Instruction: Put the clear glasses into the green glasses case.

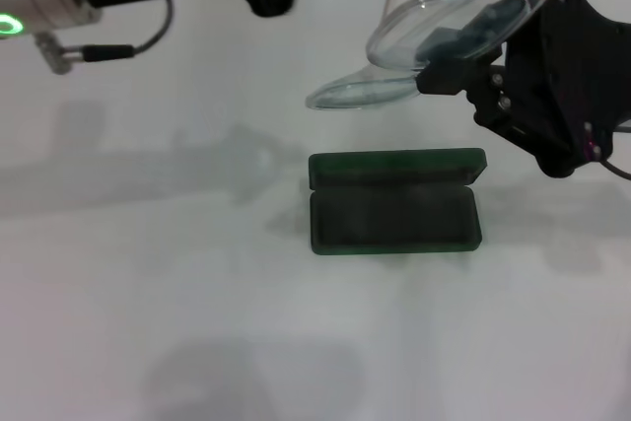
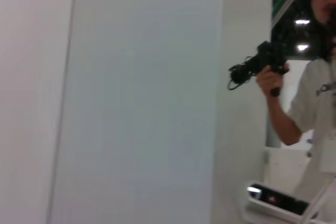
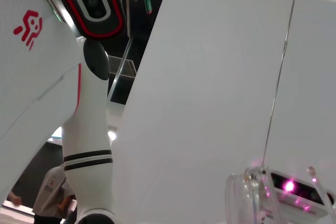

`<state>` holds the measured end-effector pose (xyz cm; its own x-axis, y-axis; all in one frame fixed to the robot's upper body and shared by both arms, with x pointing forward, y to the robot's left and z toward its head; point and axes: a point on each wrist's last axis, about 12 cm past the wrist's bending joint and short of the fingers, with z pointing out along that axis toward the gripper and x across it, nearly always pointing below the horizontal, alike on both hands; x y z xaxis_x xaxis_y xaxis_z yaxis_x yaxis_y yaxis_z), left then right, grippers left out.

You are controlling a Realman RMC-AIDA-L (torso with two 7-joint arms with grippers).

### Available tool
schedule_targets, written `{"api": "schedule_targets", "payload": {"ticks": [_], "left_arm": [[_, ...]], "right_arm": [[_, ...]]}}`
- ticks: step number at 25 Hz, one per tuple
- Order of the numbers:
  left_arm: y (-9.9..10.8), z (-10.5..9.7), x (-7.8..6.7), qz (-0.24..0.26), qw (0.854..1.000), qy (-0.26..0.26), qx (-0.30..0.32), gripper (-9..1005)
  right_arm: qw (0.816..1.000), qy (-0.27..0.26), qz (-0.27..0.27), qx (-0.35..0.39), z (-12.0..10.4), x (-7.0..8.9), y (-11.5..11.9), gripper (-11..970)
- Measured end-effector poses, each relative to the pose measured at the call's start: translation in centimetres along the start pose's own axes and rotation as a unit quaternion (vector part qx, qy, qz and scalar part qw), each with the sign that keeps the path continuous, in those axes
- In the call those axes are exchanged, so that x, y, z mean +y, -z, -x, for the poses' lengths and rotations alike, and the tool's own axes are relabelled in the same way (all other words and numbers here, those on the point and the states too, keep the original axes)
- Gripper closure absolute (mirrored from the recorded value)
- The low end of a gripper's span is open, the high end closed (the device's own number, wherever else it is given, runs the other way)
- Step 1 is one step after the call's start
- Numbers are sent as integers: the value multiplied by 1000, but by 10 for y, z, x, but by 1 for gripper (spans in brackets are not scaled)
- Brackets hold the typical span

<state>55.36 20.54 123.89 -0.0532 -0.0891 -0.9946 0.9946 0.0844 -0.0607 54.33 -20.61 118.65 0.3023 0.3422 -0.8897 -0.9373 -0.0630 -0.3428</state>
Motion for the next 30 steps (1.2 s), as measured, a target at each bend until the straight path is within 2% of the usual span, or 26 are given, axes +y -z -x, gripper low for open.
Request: {"api": "schedule_targets", "payload": {"ticks": [3, 4, 8, 30], "left_arm": [[-7, 0, -2, -16, 1000, 1, -1, 962], [-16, 0, -5, -36, 999, 1, -3, 962], [-22, 0, -9, -52, 999, 1, -4, 962], [-26, -4, -15, -72, 997, 15, -2, 961]], "right_arm": [[1000, 0, -1, 1, 0, 0, 0, 903], [1000, 0, -1, 1, 0, 0, 0, 903], [1000, 0, -2, 1, 0, 0, 0, 903], [1000, 2, -10, 1, -2, 3, 4, 904]]}}
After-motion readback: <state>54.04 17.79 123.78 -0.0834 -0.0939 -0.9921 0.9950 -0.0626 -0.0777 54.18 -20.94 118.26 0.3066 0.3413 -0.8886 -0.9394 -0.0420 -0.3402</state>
